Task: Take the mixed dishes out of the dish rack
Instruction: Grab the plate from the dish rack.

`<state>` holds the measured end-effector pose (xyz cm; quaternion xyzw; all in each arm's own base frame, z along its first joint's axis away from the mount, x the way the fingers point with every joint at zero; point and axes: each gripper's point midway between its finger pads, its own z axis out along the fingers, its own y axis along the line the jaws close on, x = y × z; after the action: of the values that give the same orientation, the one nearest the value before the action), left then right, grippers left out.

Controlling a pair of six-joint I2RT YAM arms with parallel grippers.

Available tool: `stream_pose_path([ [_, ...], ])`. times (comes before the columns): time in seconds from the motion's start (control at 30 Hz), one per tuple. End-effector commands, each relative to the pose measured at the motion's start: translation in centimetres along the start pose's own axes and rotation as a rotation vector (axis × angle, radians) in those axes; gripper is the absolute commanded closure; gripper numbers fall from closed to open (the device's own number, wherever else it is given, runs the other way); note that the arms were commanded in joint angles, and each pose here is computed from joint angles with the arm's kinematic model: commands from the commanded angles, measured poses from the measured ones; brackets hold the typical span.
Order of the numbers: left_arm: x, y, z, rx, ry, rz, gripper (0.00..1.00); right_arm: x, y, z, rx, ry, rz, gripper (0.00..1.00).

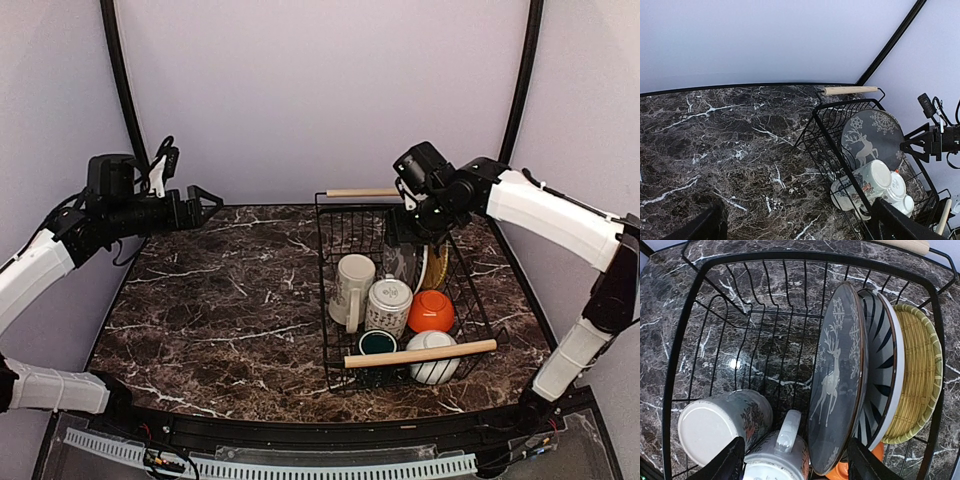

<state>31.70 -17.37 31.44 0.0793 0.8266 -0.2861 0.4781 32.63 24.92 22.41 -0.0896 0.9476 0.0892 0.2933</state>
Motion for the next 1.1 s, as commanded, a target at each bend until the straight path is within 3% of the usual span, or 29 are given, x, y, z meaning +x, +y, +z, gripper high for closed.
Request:
stream_pose_path([
  [0.0,0.9,-0.4,-0.1,0.03,0.02,0.008,0.01,-0.4,-1.3,0.0,0.147,-0.015,0.027,0.33],
  [0.13,1.3,-0.4,-0.1,0.035,0.03,0.009,0.01,-0.3,-1.7,0.9,0.2,-0.003,0.037,0.33],
  [0.37,1.7,-0.5,-0.2,0.045,0.04,0.008,0.01,-0.6,-1.6,3.2,0.262,0.01,0.042,0.42],
  [1.07,2.6,-0.8,-0.6,0.072,0.056,-0.019,0.01,-1.3,-3.2,5.3,0.536,-0.02,-0.003,0.91],
])
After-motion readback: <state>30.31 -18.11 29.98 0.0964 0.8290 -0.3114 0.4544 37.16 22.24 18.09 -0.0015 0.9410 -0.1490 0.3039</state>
